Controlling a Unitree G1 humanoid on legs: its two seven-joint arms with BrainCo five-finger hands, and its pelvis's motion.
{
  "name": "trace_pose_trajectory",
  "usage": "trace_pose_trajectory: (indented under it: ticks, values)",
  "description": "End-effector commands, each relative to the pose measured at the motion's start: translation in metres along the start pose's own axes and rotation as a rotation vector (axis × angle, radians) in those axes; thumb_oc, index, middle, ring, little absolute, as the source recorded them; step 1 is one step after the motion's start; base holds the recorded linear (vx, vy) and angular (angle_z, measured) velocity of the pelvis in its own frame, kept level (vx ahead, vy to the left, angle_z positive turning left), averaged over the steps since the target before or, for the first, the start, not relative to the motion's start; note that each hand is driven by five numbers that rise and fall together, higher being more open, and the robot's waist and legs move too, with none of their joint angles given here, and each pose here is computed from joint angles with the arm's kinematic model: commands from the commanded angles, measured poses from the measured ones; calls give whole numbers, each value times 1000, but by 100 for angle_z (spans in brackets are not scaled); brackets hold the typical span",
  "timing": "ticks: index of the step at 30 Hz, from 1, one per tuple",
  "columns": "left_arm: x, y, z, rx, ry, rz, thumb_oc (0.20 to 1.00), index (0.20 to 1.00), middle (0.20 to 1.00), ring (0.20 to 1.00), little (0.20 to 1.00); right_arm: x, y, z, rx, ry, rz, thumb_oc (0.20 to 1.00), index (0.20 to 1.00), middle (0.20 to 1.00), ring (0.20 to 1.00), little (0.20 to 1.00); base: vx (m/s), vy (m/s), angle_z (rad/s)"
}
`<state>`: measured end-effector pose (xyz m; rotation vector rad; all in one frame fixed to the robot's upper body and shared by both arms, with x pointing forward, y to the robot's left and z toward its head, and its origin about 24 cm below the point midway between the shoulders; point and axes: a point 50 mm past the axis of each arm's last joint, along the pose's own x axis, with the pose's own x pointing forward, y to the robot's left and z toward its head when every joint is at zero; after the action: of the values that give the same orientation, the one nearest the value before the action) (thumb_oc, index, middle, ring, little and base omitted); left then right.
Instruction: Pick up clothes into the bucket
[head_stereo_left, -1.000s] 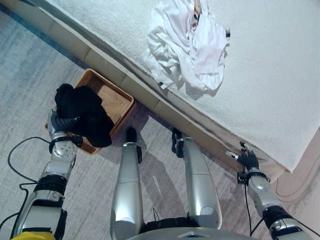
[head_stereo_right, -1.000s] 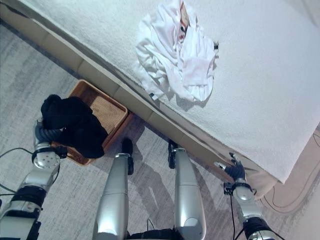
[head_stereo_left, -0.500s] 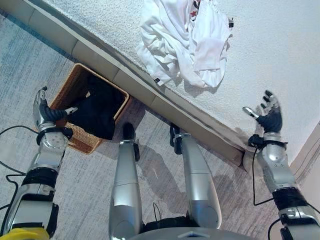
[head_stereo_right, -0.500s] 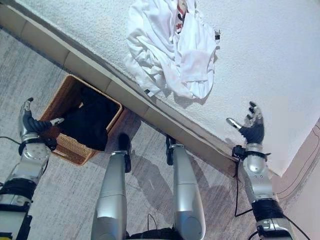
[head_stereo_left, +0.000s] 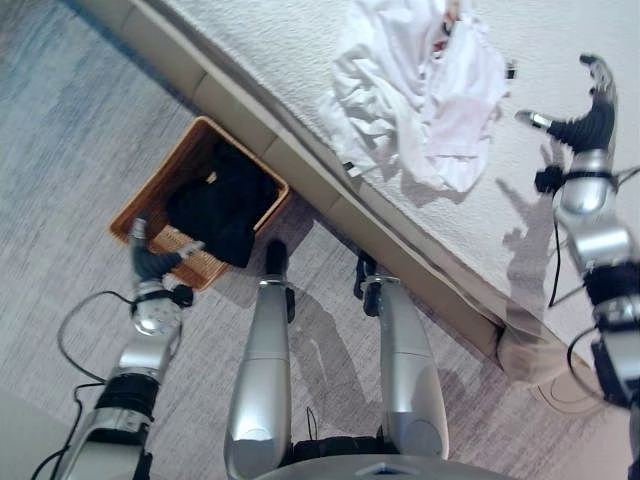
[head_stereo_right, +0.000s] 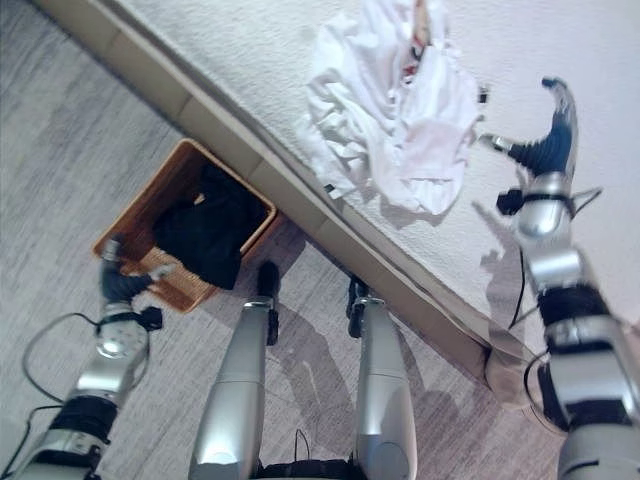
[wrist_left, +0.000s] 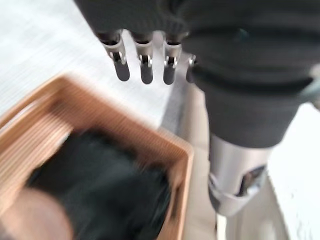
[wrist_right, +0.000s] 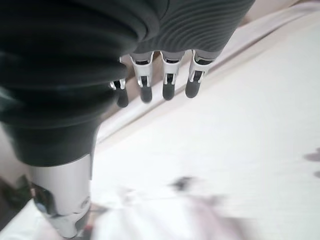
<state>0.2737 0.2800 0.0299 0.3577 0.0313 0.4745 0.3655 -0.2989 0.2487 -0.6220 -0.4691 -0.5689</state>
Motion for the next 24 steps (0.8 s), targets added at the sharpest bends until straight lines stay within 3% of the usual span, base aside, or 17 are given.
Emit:
trace_pose_trajectory:
  ticks: [1,6,11,14,21,23,24]
  values:
    - [-14,-25,-3,-16,-25,-202,1000,1000,1000,1000,1000,31,-26,14,-50,27,-25,1000,1000,1000,1000,1000,55,-39,14]
    - [-26,-54,-10,82,-10,-396,1000,1000,1000,1000,1000,40,-12,19,-150,63,68,1000,1000,1000,1000,1000,3,-35,13]
    - [-45,-102,5,70,-63,-637,1000,1000,1000,1000,1000,37,-4,4,-246,160,145,1000,1000,1000,1000,1000,-20,-89,24]
    - [-65,-132,19,182,-174,-895,1000,1000,1000,1000,1000,31,-6,-15,-462,227,259,1000,1000,1000,1000,1000,-8,-39,28]
    - [-74,-150,22,165,-166,-979,1000,1000,1000,1000,1000,17,-42,-55,-667,451,316,1000,1000,1000,1000,1000,-3,-30,16]
    - [-72,-150,21,135,-137,-958,1000,1000,1000,1000,1000,14,-51,-62,-714,482,330,589,589,589,589,589,-16,-10,10]
    - [-69,-148,22,111,-126,-939,1000,1000,1000,1000,1000,13,-57,-64,-735,497,333,514,514,514,514,514,-18,-9,4]
